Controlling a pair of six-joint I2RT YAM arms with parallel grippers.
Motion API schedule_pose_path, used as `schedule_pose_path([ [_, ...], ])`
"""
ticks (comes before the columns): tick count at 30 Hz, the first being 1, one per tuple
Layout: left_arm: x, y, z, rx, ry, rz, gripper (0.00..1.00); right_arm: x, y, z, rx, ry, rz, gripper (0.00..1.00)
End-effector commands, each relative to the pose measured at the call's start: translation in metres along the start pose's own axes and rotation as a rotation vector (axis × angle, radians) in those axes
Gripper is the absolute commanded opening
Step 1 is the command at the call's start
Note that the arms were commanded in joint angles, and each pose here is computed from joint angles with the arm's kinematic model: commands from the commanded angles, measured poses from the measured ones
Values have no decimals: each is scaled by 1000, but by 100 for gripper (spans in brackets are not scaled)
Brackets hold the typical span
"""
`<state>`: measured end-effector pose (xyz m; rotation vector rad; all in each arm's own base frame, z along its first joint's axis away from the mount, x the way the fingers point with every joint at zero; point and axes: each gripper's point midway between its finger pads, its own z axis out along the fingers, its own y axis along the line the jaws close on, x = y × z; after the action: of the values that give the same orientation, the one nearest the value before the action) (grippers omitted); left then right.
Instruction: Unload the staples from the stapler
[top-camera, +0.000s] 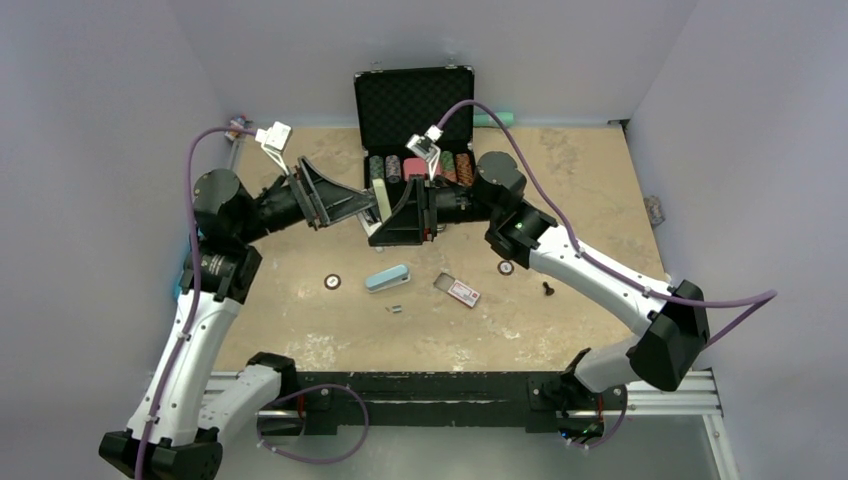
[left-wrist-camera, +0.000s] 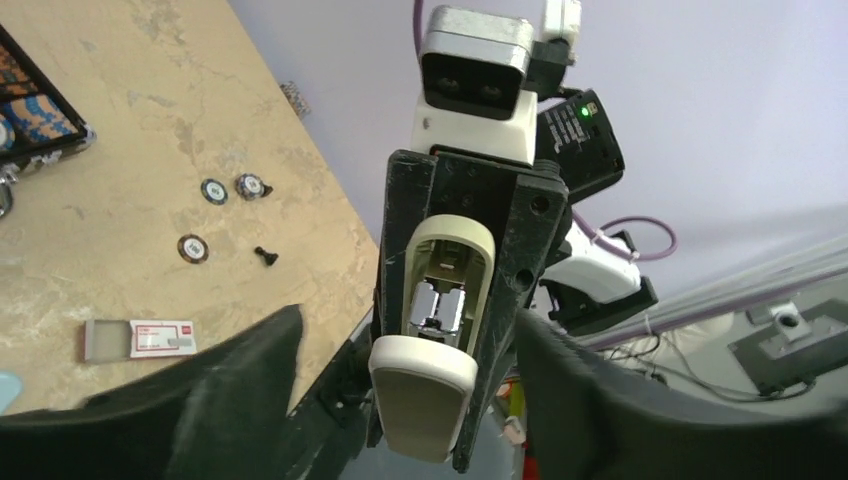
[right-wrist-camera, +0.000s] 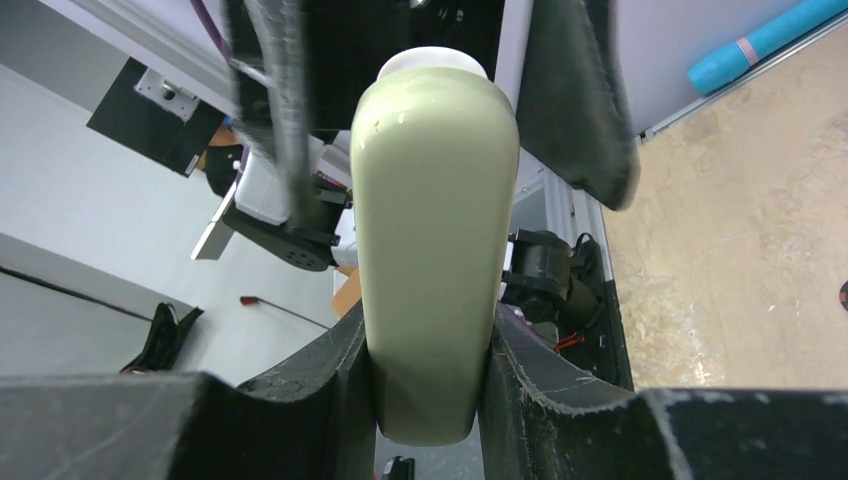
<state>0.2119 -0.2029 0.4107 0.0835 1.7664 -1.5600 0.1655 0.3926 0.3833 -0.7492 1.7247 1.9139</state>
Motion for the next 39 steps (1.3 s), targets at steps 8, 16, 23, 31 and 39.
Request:
schedule_pose_path([
  [8,29,65,-42,-438,25,38,100,-2,-22,-14,151,-3,-39,0],
  [16,81,156,-129,-969,97,62,100,10,-111,-59,605,24,-16,0],
  [23,112,183,-155,-1072,160,53,100,30,-168,-120,961,13,3,0],
  [31,111,191,-152,-1082,138,39,100,22,-226,-202,1308,-68,93,0],
  [39,121,198,-141,-1030,169,6,100,12,-279,-278,1617,-137,201,0],
])
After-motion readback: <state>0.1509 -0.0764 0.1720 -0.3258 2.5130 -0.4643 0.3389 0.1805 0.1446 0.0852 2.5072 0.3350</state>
